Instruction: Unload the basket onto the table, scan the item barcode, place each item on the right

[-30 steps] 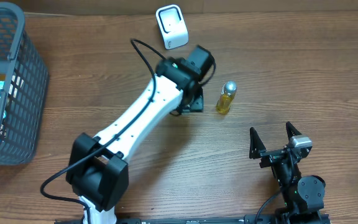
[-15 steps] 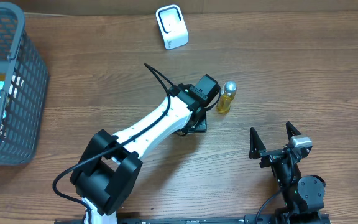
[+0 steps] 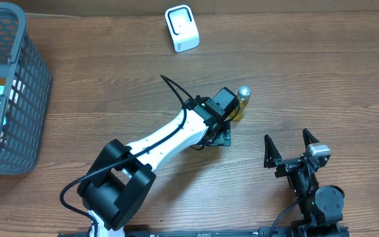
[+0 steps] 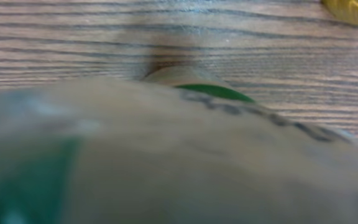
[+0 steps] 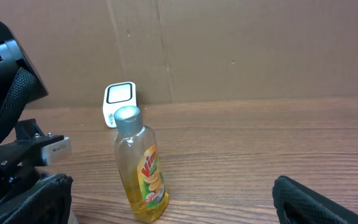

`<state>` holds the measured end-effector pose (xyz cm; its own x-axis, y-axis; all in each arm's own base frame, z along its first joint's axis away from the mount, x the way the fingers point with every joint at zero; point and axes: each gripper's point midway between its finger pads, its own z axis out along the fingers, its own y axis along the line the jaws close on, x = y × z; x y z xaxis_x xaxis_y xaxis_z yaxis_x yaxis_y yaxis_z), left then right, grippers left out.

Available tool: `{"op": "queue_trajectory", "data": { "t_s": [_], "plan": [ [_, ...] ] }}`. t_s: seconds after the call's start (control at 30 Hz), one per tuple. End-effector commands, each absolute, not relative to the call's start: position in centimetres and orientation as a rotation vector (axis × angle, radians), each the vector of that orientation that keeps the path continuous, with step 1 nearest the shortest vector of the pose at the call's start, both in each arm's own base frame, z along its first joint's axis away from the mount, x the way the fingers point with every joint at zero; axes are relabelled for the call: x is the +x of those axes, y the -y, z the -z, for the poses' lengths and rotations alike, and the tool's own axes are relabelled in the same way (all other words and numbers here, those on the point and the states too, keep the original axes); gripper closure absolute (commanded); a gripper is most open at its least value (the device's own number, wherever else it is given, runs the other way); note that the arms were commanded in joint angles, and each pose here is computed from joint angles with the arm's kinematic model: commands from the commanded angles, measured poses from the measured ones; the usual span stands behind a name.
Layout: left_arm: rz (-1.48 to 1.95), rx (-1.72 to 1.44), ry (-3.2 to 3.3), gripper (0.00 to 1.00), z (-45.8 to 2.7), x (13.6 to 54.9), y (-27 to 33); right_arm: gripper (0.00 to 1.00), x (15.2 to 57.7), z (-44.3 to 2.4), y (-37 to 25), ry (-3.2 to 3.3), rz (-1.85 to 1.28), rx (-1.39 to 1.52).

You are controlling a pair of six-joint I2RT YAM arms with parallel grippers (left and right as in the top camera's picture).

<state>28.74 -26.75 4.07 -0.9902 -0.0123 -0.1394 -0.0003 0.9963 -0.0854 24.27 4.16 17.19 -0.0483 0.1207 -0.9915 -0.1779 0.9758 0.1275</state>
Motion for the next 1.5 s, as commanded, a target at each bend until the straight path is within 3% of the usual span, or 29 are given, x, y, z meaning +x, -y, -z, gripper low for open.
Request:
{"op": "queue_trajectory", "data": {
  "t_s": [0.0, 0.2, 0.4, 0.5, 0.63, 0.7, 0.73, 1.47],
  "plan": [
    [0.201, 0.006, -3.003, 0.00, -5.1, 28.5, 27.5, 0.00, 24.3, -17.0, -4.1, -1.597, -0.245, -0.036],
    [0.229, 0.223, -2.899, 0.01, -12.3, 31.4, 28.8, 0.00, 24.3, -17.0, -4.1, -1.597, -0.245, -0.036],
    [0.216, 0.249, -2.812, 0.01, -19.2, 33.7, 27.3, 0.00, 24.3, -17.0, -4.1, -1.597, -0.245, -0.036],
    [0.252, 0.392, -2.855, 0.01, -18.8, 32.8, 27.2, 0.00, 24.3, -17.0, -4.1, -1.597, -0.245, -0.036],
    [0.212, 0.475, -2.915, 0.23, -17.4, 32.1, 25.5, 0.00, 24.3, -17.0, -4.1, -1.597, -0.245, -0.036],
    [0.244, 0.490, -2.946, 0.43, -16.9, 31.7, 25.3, 0.00, 24.3, -17.0, -4.1, -1.597, -0.245, -0.036],
    [0.276, 0.515, -2.954, 0.47, -16.8, 31.5, 25.4, 0.00, 24.3, -17.0, -4.1, -1.597, -0.245, -0.036],
    [0.403, 0.492, -3.073, 0.51, -9.0, 29.3, 25.4, 0.00, 24.3, -17.0, -4.1, -1.597, -0.245, -0.036]
  ]
}}
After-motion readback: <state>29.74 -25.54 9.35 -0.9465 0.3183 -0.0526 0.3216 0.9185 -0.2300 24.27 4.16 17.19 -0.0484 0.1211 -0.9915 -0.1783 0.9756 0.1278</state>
